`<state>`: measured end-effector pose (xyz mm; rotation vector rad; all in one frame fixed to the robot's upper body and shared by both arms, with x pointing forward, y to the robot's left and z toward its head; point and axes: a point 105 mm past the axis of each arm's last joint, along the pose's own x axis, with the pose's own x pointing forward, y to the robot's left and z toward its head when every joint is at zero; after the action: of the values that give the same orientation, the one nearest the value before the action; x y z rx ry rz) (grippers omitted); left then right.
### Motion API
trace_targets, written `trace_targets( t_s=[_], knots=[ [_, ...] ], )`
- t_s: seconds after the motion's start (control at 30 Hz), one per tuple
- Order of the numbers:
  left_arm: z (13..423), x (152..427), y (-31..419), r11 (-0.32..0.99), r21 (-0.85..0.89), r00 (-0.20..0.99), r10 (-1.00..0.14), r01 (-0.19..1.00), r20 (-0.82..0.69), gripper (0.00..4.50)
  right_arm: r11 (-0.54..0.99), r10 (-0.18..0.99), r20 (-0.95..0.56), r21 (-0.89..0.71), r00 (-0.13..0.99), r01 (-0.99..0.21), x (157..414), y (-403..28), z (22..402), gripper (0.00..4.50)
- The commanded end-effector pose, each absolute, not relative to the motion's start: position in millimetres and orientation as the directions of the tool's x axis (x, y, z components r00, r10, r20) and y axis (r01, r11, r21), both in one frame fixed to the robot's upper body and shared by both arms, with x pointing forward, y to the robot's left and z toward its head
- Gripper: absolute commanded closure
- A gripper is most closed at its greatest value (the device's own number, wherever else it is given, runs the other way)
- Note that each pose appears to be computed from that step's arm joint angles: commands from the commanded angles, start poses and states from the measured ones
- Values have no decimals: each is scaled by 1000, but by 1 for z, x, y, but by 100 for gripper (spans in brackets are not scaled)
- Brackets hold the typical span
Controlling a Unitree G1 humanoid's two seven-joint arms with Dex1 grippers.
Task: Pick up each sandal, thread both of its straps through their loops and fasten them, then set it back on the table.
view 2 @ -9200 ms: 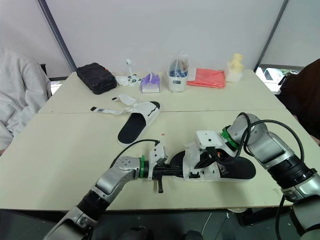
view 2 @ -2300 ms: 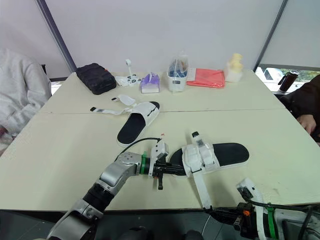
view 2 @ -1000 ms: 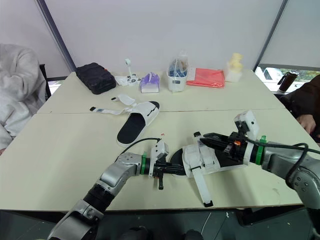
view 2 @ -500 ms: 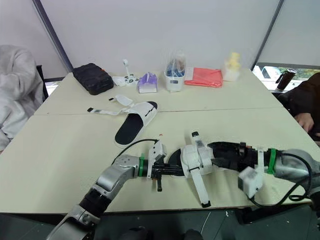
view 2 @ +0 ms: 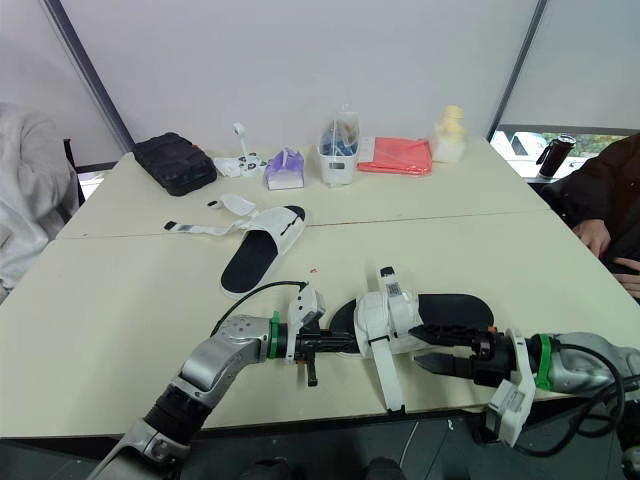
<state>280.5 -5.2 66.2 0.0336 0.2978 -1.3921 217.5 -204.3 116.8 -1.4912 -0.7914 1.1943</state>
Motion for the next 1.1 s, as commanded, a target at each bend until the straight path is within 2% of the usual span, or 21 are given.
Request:
trace_targets(
  t_s=[0.03, 0.3, 0.47, 0.57, 0.73, 0.83, 1.0, 1.1],
  knots=[
    [43, 272, -3, 186, -213, 117, -947, 959, -299, 450, -258, 922, -273, -962, 276, -91, 213, -198, 109, 122],
    [42, 272, 0, 199, -212, 128, -943, 957, -308, 450, -286, 925, -312, -948, 219, -141, 213, -178, 78, 122],
    [42, 273, 3, 218, -211, 146, -939, 953, -313, 450, -250, 953, -261, -964, 152, -92, 209, -159, 79, 122],
    [42, 274, 3, 222, -210, 150, -938, 952, -312, 450, -246, 957, -255, -966, 140, -79, 212, -154, 79, 201],
    [42, 274, 2, 224, -209, 153, -938, 952, -311, 450, -239, 958, -247, -969, 144, -67, 213, -154, 80, 447],
    [42, 274, 2, 223, -212, 151, -939, 952, -308, 450, -222, 961, -227, -974, 157, -49, 213, -157, 87, 447],
    [43, 275, 0, 210, -212, 139, -942, 954, -304, 450, -122, 981, -114, -991, 157, 45, 205, -151, 125, 447],
    [43, 277, -3, 198, -206, 130, -944, 958, -303, 450, -79, 983, -69, -995, 171, 55, 202, -142, 143, 447]
  ],
)
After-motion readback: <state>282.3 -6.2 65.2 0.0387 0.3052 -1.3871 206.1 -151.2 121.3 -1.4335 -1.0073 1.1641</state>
